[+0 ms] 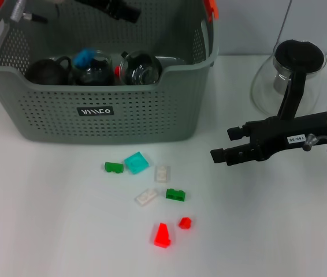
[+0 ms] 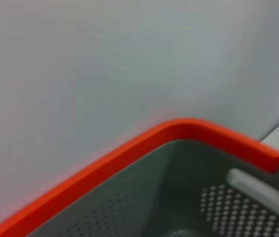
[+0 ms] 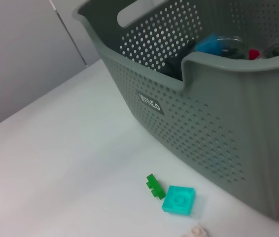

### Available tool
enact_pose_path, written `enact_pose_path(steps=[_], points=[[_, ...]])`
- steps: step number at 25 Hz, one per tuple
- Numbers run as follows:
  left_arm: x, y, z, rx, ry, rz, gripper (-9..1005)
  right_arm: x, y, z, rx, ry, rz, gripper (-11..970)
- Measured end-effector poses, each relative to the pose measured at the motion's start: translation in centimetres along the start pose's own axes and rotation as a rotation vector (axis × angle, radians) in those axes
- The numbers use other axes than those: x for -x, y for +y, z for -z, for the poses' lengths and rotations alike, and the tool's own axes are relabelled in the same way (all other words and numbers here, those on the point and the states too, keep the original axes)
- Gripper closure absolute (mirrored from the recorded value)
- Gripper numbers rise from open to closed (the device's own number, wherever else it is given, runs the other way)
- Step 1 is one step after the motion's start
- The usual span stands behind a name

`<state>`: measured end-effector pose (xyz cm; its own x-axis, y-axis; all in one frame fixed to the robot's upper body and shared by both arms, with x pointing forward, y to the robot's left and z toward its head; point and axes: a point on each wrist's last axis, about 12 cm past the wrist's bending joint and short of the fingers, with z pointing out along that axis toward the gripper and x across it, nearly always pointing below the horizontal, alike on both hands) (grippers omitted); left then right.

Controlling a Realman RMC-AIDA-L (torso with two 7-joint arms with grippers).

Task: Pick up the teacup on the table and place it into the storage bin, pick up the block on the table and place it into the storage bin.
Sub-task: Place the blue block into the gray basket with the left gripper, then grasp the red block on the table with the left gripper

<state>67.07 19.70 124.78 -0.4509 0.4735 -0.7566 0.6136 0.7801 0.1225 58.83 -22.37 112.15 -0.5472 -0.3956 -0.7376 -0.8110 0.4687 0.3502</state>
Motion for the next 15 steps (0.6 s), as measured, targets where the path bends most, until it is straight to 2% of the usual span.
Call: enact_pose_path(steps=[2,3,6,8,10,11,14,15], points=[[0.2,-0.6,1.2,-0.045,-0.011,-0.004,416,0.0,0.0,0.0,0.000,0.000,0.001,31],[0.4,-1.2,2.1,-0.083,-0.025,-0.014,376,0.0,0.0,0.0,0.001,0.001,0.002,32],[0.1,-4.4,5.6,-0.278,-0.074,-0.138,255,0.0,0.0,0.0,0.000,0.001,0.003,32],[-1.1,-7.0,7.6,-0.418,-0.079,-0.255,175,0.0,-0.1,0.1,-0.002,0.002,0.002,32],[-3.0,-9.6,9.1,-0.547,-0.033,-0.375,50,-0.1,-0.1,0.2,-0.005,0.002,-0.001,31],[-3.4,-10.1,9.2,-0.566,-0.014,-0.395,50,-0.2,-0.1,0.2,-0.007,0.001,-0.002,31],[-6.5,-13.1,8.6,-0.671,0.124,-0.485,49,-0.3,-0.2,0.3,-0.010,0.000,-0.005,32],[-7.2,-13.7,8.3,-0.684,0.155,-0.501,49,-0.4,-0.2,0.3,-0.011,0.000,-0.006,32]])
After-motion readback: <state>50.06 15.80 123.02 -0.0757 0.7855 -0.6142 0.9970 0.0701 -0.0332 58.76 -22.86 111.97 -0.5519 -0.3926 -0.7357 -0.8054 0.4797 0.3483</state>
